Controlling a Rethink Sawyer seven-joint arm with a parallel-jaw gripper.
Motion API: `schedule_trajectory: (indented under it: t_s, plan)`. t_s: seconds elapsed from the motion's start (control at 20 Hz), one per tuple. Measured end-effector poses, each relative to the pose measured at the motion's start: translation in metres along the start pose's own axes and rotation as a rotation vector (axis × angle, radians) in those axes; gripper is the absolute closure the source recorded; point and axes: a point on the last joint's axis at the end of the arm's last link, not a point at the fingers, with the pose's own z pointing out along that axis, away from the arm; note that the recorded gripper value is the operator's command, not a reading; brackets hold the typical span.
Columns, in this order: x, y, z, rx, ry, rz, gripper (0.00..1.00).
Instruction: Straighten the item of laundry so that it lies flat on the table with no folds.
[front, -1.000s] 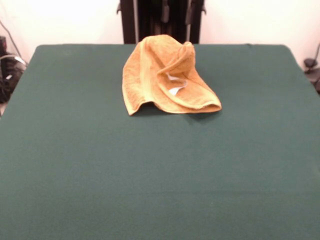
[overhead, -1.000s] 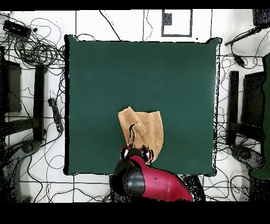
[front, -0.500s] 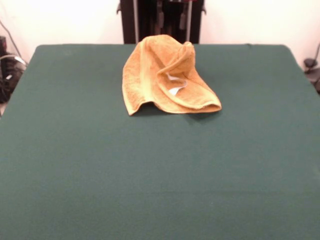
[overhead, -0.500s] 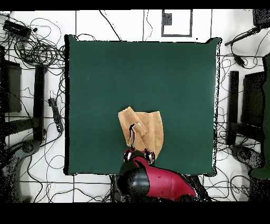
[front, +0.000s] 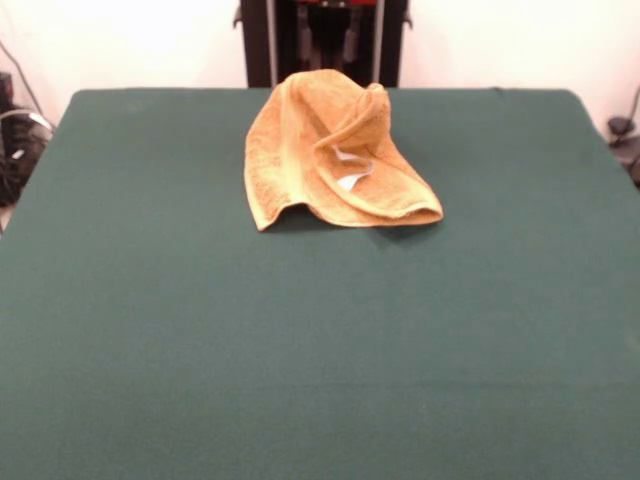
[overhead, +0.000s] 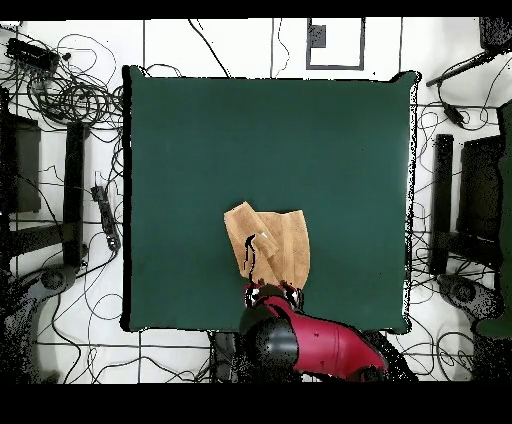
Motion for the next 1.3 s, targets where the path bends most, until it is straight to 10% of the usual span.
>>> schedule_trajectory:
  t_s: [1.3]
  plan:
    - [-0.086, -0.016, 0.008, 0.016, -0.069, -0.069, 0.00]
